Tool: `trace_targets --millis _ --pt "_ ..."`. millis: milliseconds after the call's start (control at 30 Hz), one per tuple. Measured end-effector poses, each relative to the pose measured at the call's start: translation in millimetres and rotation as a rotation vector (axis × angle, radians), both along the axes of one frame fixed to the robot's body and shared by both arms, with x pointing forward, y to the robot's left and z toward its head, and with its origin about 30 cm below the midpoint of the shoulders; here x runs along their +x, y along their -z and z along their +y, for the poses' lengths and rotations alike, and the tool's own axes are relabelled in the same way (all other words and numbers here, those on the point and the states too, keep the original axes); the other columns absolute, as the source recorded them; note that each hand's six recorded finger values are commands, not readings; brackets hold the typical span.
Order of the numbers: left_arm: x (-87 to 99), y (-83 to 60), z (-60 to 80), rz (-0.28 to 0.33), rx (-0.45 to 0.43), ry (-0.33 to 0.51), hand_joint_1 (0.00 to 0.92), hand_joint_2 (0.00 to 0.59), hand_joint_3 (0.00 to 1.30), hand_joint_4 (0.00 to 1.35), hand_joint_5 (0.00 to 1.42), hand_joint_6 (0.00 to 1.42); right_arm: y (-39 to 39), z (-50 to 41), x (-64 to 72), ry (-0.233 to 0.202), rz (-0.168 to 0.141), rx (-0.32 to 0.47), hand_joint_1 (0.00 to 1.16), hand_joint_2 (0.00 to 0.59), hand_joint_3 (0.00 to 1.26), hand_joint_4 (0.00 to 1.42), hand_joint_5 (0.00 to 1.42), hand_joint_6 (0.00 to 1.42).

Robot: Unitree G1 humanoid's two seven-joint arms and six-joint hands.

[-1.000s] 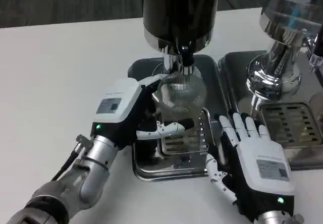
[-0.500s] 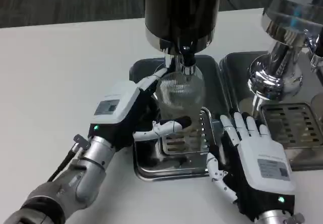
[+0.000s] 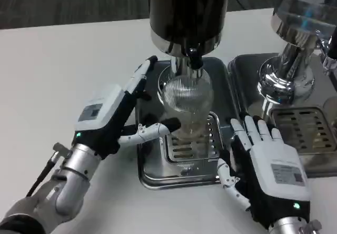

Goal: Grasp the cup under the faucet to collect the drink, then remove the cup.

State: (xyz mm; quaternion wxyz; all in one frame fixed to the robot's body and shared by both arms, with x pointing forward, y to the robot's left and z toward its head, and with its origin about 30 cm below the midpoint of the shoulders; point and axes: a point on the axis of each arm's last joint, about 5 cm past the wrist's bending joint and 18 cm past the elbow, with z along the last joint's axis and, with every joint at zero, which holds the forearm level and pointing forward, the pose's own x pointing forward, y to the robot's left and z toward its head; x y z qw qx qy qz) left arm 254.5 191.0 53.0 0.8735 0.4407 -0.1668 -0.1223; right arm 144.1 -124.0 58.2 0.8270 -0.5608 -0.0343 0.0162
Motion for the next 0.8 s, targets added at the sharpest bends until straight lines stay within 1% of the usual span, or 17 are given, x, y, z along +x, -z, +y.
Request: trace_targets --millis 100,200,267,300,400,467,567,600,733,800 --pt "-3.0 -0.9 5.6 -0.016 -0.020 -0.006 0.000 0.000 0.00 0.03 0.30 0.23 -0.5 -1.8 1.1 -0.002 -0.003 -0.004 0.00 0.503 0.10 0.00 0.00 0.00" --pt "-4.9 -1.5 11.1 -0.023 -0.026 -0.022 0.000 0.000 0.00 0.00 0.18 0.10 -1.4 -2.1 2.6 -0.002 -0.008 -0.003 0.00 0.503 0.10 0.00 0.00 0.00" --pt "-5.5 -2.8 13.6 -0.033 -0.045 -0.032 0.000 0.000 0.00 0.00 0.14 0.01 -2.0 -2.7 3.8 -0.001 -0.011 -0.001 0.00 0.501 0.10 0.00 0.00 0.00" --pt "-5.8 -3.6 14.3 -0.038 -0.052 -0.025 0.000 0.000 0.00 0.00 0.11 0.00 -2.1 -2.9 4.1 -0.001 -0.012 -0.002 0.00 0.502 0.10 0.00 0.00 0.00" --pt "-6.2 -8.4 15.4 -0.069 -0.091 0.010 0.000 0.000 0.00 0.00 0.08 0.00 -2.4 -3.8 4.8 0.001 -0.013 -0.001 0.00 0.506 0.10 0.00 0.00 0.00" --pt "-4.7 -13.8 16.6 -0.103 -0.131 0.016 0.000 0.006 0.00 0.00 0.07 0.00 -2.5 -4.2 5.1 0.002 -0.013 0.000 0.00 0.507 0.10 0.00 0.00 0.00" --pt "-5.7 -18.9 21.6 -0.135 -0.159 0.032 0.000 0.023 0.00 0.00 0.07 0.00 -2.6 -4.5 5.4 0.003 -0.014 0.000 0.00 0.508 0.10 0.00 0.00 0.00" --pt "-6.4 -21.3 23.5 -0.154 -0.187 0.035 0.000 0.025 0.00 0.00 0.07 0.00 -2.6 -4.9 5.4 0.003 -0.013 0.000 0.00 0.508 0.10 0.00 0.00 0.00" --pt "-7.6 -27.8 27.1 -0.202 -0.253 0.054 0.000 0.046 0.00 0.00 0.07 0.00 -2.9 -4.9 5.7 -0.001 -0.016 0.002 0.00 0.508 0.09 0.00 0.00 0.00" --pt "-8.1 -30.0 28.1 -0.220 -0.271 0.064 0.000 0.073 0.01 0.00 0.10 0.03 -3.0 -5.0 6.0 -0.001 -0.017 0.002 0.00 0.509 0.09 0.00 0.00 0.00"
